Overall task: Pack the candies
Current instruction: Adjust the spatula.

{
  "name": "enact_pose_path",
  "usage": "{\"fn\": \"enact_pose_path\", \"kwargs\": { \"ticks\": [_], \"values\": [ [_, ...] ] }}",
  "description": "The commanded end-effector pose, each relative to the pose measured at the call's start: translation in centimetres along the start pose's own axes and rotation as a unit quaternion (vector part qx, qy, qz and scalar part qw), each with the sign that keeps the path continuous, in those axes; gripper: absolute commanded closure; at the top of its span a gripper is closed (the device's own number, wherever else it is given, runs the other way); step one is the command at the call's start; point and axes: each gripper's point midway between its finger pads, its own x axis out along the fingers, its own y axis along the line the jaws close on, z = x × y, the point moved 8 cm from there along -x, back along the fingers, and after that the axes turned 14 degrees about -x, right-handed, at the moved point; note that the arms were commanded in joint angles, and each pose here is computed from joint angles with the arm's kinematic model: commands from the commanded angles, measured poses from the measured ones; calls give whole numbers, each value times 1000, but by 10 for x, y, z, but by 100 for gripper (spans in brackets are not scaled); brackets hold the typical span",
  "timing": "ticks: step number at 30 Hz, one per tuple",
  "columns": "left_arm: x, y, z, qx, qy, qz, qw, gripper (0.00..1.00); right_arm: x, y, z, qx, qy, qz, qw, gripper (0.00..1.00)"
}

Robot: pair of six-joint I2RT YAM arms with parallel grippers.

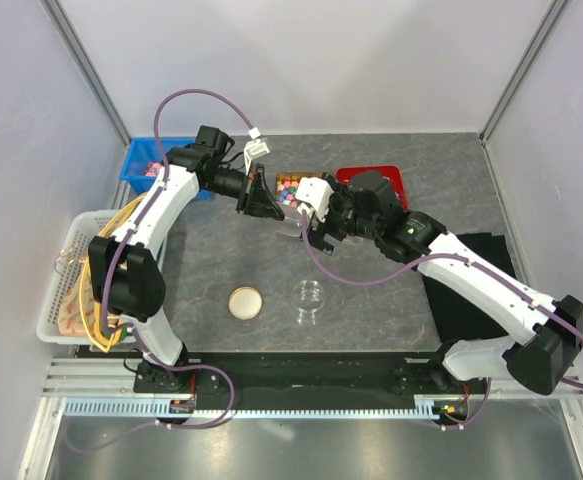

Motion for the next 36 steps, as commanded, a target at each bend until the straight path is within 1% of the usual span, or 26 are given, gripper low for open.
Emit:
{"fn": "enact_pose_path", "kwargs": {
  "ticks": [1, 5, 6, 7, 9, 10, 11, 13, 16, 22, 24, 26, 31, 33, 36],
  "values": [
    [4, -18, 4, 9, -9, -53, 999, 98, 3, -15, 6, 39, 2, -53, 998, 2],
    [4, -18, 4, 9, -9, -53, 999, 98, -1, -17, 10, 52, 2, -60, 997, 2],
    [4, -18, 4, 8, -8, -52, 999, 98, -3, -16, 13, 41, -8, -49, 998, 2],
    [4, -18, 4, 8, -8, -52, 999, 98, -4, -16, 14, 34, -12, -46, 998, 4],
    [4, -17, 4, 8, -8, -53, 999, 98, -6, -17, 15, 29, -14, -49, 998, 12],
    [4, -18, 4, 8, -9, -53, 999, 98, -6, -18, 14, 28, -9, -57, 998, 20],
    [4, -17, 4, 6, -8, -52, 999, 98, -5, -20, 14, 28, -6, -62, 998, 24],
    [5, -15, 4, 3, -7, -51, 999, 98, -3, -19, 11, 26, -1, -69, 997, 40],
    [5, -14, 5, 0, -7, -52, 999, 98, 1, -18, 10, 23, 3, -77, 997, 50],
    [6, -10, 4, -6, -5, -48, 999, 98, 10, -11, 16, 8, 14, -83, 996, 50],
    [7, -10, 4, -7, -4, -50, 999, 98, 13, -9, 17, 2, 17, -88, 996, 52],
    [7, -10, 4, -9, -4, -50, 999, 98, 16, -7, 16, 0, 26, -91, 996, 52],
    [9, -7, 3, -12, -2, -50, 999, 98, 15, -8, 20, 5, 18, -105, 994, 50],
    [10, -6, 2, -14, -1, -52, 999, 98, 10, -10, 24, 7, 11, -108, 994, 52],
    [12, -2, 1, -22, 2, -53, 998, 98, 7, -7, 25, 4, 1, -94, 996, 62]
  ]
}}
